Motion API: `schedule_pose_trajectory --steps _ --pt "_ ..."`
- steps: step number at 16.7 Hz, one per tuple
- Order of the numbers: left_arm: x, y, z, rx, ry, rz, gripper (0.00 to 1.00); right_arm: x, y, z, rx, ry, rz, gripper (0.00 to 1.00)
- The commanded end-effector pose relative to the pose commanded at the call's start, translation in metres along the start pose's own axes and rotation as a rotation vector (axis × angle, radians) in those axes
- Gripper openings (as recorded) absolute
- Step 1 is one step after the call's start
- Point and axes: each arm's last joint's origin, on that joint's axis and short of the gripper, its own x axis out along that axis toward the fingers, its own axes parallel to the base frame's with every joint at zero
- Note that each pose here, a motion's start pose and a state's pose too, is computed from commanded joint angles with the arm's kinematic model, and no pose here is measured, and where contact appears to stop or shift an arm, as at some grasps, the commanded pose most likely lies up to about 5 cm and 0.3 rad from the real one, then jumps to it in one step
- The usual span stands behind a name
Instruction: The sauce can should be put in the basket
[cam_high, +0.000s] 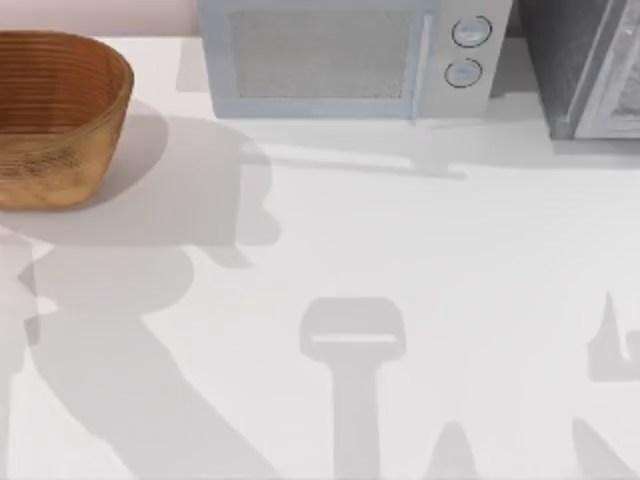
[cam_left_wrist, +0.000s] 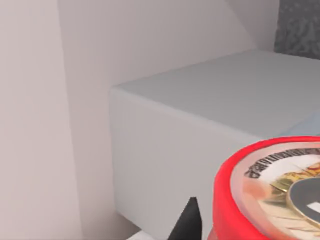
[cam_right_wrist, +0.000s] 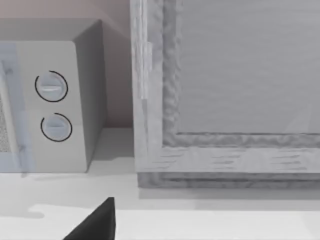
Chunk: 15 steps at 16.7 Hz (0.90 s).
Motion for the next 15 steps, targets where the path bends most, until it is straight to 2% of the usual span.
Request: schedule_pose_trajectory --steps 9,15 --pt "0.0 0.0 0.0 0.0 0.0 0.0 0.98 0.0 0.0 0.0 0.0 0.0 0.0 1.0" --pt "0.0 0.0 0.0 0.0 0.0 0.0 1.0 0.0 0.0 0.0 0.0 0.0 0.0 1.0"
